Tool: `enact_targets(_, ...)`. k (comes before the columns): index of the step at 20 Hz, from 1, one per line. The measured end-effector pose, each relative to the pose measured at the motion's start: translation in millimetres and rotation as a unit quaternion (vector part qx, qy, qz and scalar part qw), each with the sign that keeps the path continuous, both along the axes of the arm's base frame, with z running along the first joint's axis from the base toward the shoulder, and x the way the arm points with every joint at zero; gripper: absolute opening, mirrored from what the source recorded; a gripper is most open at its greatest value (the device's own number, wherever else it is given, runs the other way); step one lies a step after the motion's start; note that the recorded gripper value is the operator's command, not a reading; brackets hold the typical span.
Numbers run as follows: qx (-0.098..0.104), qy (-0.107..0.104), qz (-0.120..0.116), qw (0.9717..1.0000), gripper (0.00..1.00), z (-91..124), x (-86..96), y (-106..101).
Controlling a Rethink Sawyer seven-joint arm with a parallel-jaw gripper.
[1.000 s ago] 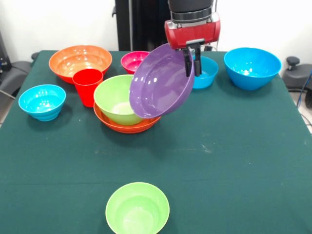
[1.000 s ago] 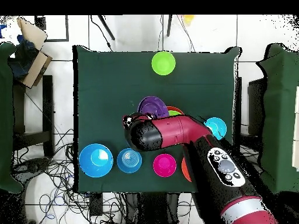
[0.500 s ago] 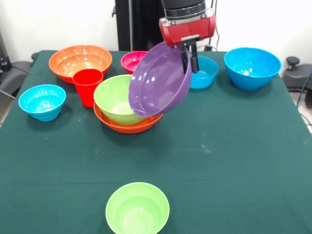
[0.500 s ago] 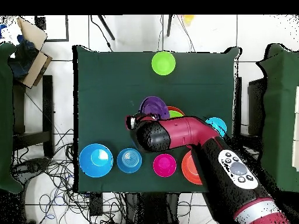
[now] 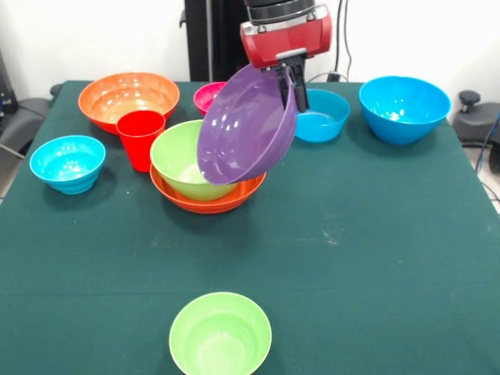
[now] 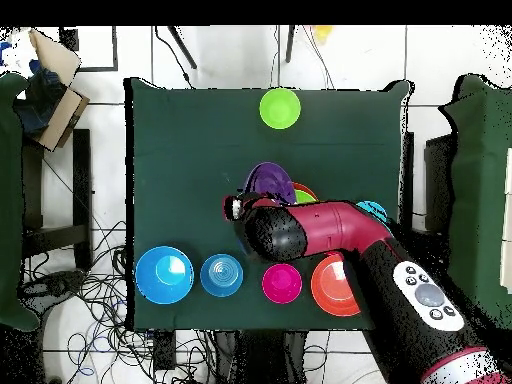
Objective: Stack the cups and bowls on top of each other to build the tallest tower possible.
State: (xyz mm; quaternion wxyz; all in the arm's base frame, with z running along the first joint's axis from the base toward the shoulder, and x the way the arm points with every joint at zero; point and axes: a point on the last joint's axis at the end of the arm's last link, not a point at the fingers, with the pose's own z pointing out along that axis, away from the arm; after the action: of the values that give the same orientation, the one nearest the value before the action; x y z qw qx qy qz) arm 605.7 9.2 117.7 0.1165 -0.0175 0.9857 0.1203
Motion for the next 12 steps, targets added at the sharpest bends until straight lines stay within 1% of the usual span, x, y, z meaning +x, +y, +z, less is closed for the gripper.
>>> enact_targets(7,0.006,-0.003,-0.007,1.0,0.0,1.9,2.2,-8.7)
enact_targets(10,0.007,-0.002,-0.008,0.9999,0.0,0.4,1.6,-9.2)
enact_targets(12,0.007,-0.001,-0.004,1.0,0.0,-2.4,-0.1,-8.7)
